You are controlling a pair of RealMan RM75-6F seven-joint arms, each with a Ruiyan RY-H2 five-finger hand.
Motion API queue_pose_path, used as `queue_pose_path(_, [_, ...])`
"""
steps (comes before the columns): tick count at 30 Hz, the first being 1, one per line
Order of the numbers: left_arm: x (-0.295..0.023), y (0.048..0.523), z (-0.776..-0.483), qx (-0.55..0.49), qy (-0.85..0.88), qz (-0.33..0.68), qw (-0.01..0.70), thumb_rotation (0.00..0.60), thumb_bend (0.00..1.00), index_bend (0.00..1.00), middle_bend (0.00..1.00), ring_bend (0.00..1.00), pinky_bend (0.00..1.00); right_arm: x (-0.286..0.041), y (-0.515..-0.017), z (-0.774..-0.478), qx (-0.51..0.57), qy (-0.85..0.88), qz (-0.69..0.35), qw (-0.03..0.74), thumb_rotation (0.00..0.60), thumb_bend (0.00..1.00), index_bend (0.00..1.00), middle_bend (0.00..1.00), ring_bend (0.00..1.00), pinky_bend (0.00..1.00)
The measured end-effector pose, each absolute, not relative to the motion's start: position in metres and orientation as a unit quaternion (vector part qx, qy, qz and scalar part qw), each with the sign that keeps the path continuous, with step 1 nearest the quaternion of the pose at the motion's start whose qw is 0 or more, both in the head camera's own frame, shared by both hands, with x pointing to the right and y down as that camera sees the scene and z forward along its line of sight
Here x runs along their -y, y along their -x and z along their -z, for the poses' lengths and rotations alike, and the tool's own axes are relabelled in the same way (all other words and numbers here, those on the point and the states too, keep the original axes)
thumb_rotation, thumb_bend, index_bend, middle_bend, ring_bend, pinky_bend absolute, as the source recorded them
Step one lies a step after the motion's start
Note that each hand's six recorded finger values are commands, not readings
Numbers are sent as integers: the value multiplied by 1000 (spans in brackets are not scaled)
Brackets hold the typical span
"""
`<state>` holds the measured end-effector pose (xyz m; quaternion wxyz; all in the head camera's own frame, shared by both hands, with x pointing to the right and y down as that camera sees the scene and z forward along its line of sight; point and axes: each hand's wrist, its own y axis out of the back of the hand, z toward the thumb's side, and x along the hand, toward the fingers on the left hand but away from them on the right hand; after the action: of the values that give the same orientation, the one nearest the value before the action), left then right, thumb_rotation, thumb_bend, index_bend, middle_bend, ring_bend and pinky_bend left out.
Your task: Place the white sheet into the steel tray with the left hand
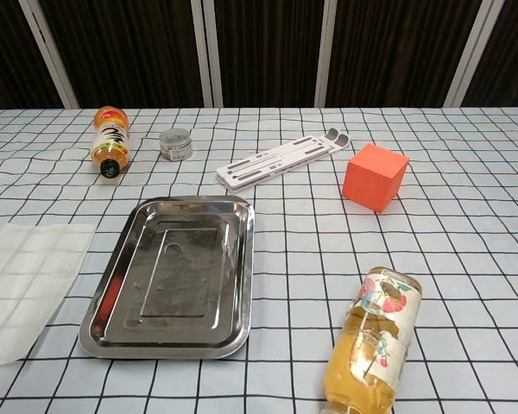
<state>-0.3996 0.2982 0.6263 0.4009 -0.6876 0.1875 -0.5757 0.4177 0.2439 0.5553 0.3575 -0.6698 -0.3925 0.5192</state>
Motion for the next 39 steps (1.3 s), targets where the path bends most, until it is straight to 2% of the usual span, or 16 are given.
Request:
queue_pose_path(21, [-279,399,-660,-161,674,579,430,600,213,443,0,0,0,-244,-419,-555,395,668,-520,357,600,290,0,0,0,0])
queue_pose_path(30, [-279,390,-671,-156,680,574,430,600,337,523,0,0,0,-243,-420,-554,397,667,-520,357,600,290,0,0,0,0])
queue_pose_path(39, [-278,389,-671,-165,685,568,426,600,454,598,0,0,0,-243,-420,-554,398,667,-519,357,600,290,0,0,0,0])
